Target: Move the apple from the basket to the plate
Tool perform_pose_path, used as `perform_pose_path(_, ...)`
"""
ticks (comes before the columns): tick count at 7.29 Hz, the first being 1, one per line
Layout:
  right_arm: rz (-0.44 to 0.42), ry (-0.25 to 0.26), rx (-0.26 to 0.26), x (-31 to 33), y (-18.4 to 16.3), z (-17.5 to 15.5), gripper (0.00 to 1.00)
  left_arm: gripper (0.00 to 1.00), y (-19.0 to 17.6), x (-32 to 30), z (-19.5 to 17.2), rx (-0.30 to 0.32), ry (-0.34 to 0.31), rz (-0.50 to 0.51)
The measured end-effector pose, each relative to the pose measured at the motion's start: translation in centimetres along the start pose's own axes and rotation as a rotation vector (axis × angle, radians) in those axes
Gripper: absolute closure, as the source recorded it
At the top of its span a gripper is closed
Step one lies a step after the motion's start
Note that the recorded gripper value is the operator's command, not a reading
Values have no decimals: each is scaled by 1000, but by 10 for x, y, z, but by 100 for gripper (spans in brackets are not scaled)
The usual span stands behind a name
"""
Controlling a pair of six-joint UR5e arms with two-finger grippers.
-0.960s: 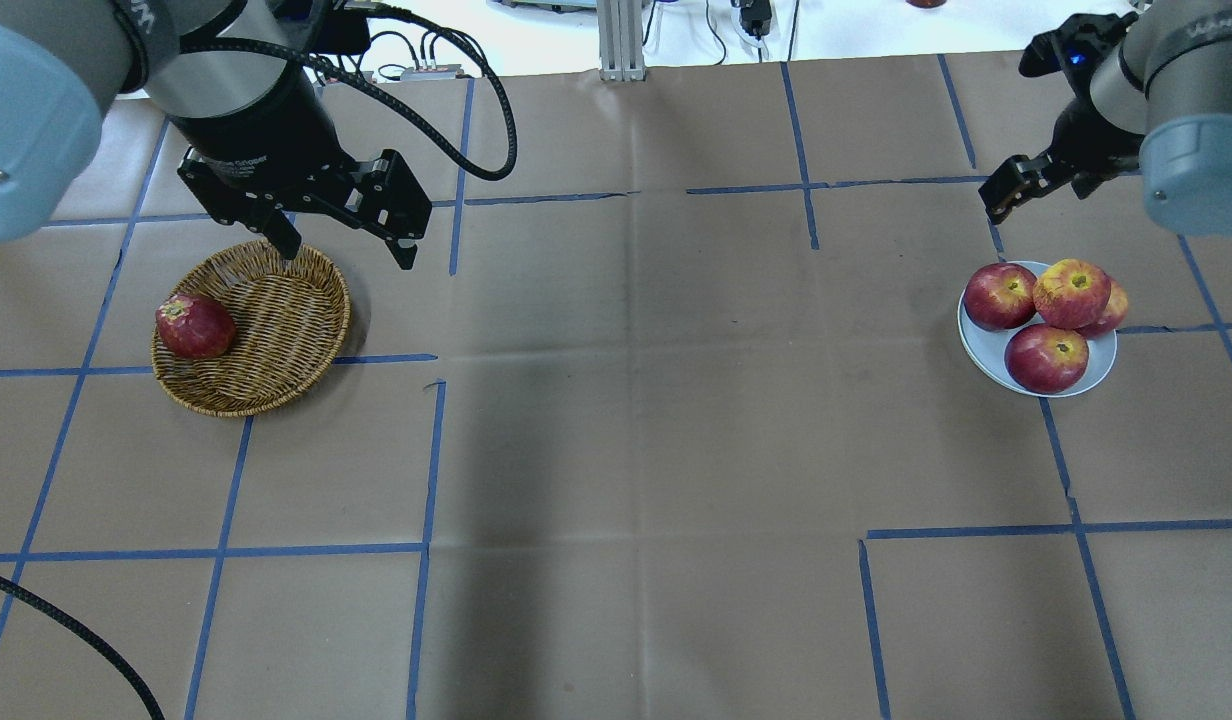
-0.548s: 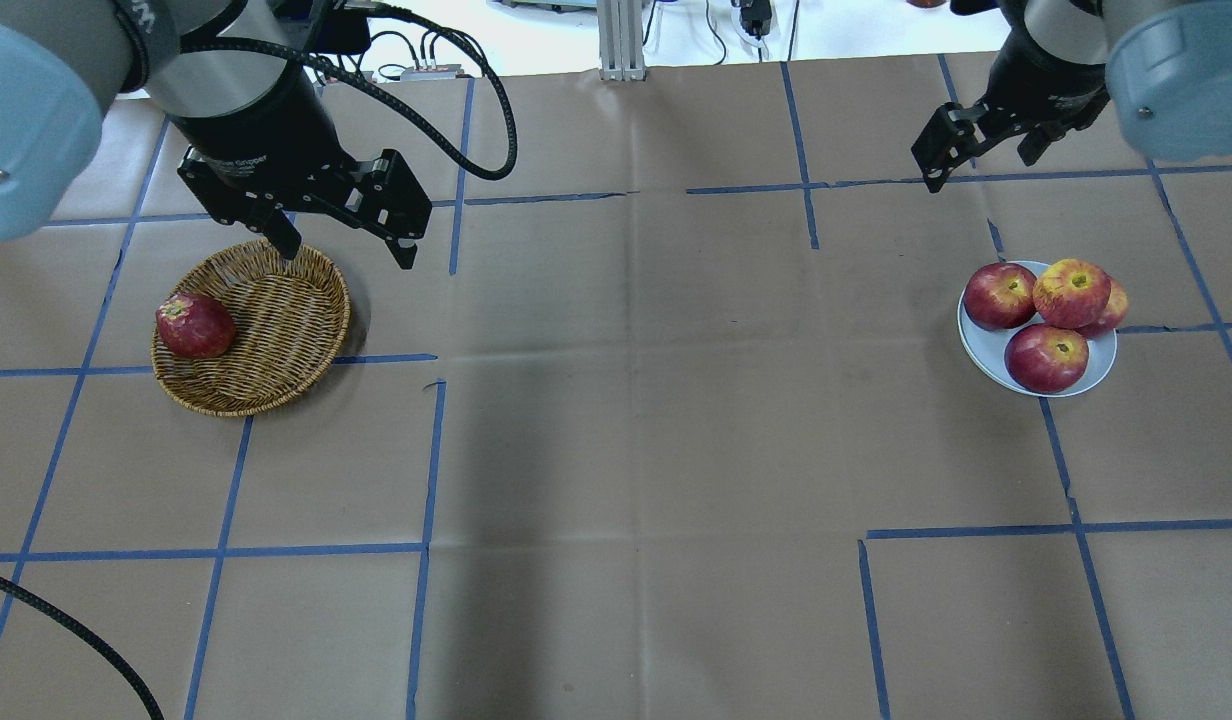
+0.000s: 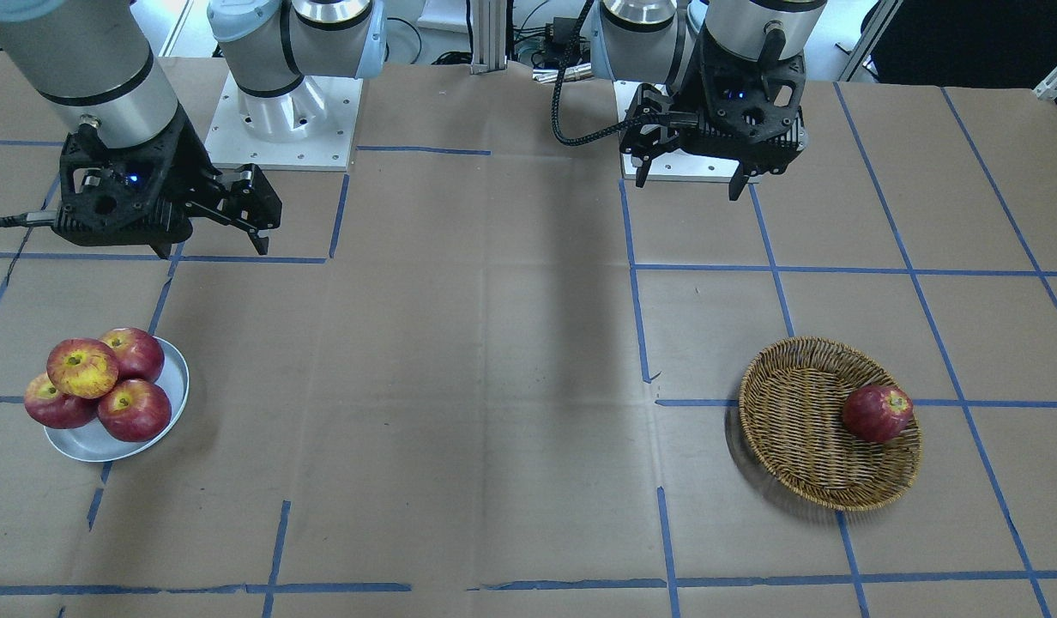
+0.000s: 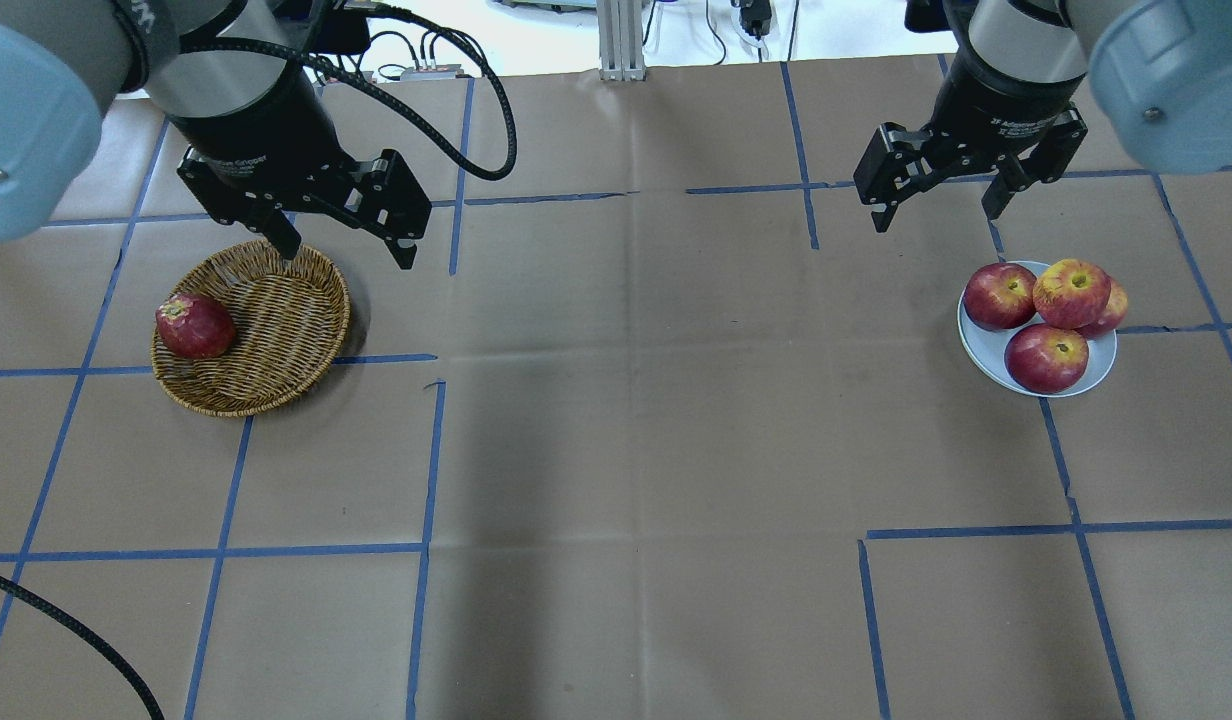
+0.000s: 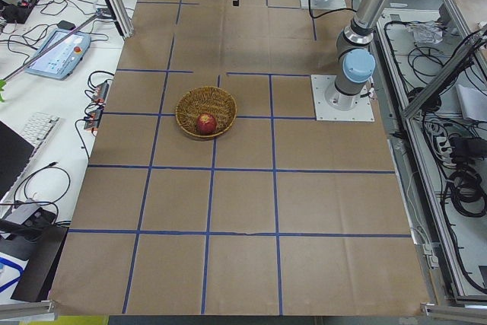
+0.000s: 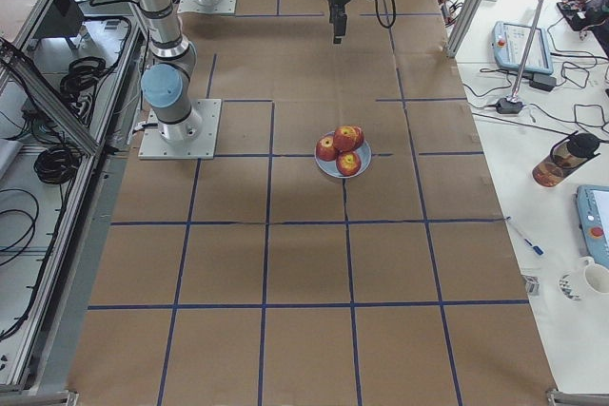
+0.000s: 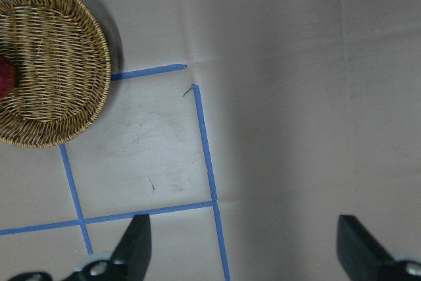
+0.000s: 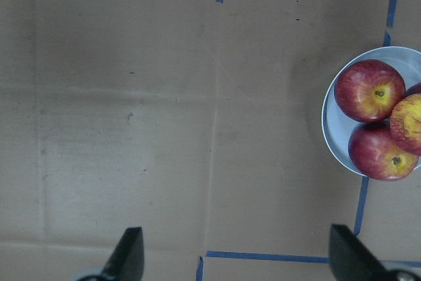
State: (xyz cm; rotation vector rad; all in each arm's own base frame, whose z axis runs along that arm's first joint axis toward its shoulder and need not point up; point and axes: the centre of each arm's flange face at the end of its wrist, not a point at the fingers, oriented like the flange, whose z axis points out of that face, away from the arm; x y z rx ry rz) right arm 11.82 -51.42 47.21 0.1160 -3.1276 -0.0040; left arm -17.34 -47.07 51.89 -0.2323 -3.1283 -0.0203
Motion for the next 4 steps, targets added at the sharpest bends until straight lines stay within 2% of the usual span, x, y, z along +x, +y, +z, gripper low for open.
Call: perform_pose_path(4,10,-5,6,-2,2,-5,0,1,0,0,0,0,-1,0)
